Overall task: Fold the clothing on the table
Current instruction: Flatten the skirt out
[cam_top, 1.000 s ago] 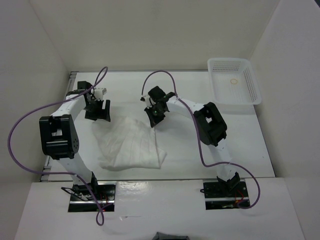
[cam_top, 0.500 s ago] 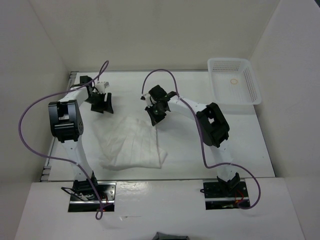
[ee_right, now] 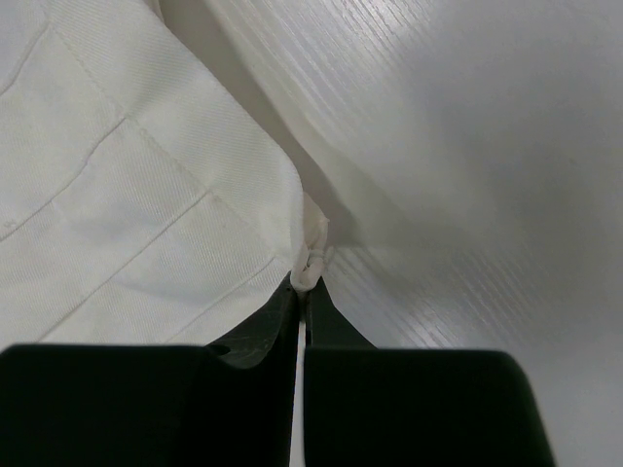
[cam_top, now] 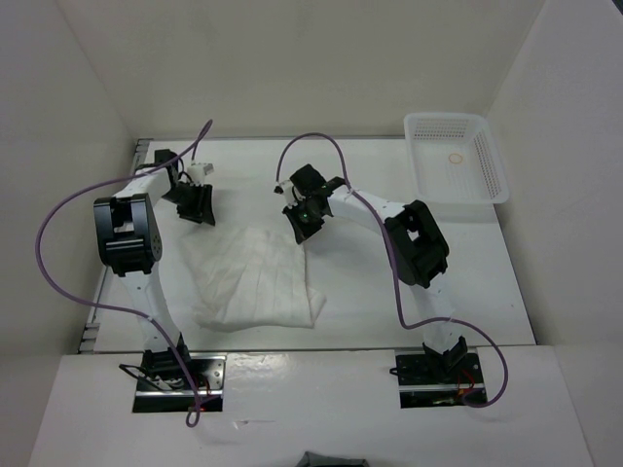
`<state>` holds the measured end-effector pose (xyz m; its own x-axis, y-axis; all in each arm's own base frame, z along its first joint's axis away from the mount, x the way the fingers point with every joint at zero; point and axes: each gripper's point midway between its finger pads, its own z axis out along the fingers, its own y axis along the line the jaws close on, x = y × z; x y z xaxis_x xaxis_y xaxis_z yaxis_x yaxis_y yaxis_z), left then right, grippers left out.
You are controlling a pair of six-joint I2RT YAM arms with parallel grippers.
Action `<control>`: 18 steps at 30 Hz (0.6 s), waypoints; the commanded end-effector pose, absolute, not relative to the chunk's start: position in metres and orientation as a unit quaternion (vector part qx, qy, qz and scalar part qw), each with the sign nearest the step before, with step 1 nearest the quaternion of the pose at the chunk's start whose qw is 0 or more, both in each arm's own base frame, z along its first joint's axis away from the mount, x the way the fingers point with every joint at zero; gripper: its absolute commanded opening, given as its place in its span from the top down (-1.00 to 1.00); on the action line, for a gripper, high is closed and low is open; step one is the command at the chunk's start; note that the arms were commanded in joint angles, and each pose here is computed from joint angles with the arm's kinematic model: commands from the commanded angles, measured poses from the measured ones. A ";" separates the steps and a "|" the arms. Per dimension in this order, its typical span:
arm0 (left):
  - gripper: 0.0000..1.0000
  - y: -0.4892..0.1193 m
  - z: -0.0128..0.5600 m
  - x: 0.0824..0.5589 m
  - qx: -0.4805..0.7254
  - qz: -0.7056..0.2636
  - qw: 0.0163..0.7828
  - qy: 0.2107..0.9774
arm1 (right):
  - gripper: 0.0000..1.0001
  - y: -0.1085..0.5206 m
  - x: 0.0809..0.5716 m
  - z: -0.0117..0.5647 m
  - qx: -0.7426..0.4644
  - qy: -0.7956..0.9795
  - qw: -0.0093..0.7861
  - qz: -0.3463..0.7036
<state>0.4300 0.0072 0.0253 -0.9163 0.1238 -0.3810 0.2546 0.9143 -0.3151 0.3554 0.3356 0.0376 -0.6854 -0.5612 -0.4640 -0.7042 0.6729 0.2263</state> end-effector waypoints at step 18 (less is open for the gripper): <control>0.49 -0.002 0.029 0.394 0.153 -0.195 0.131 0.960 | 1.00 0.342 0.366 0.081 -0.361 0.878 0.241 0.202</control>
<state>0.3966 0.0026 0.0208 -0.9267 0.2246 -0.3012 0.3205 0.8910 -0.3215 0.3577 0.3347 0.0432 -0.6782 -0.5599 -0.4760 -0.7066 0.6748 0.2131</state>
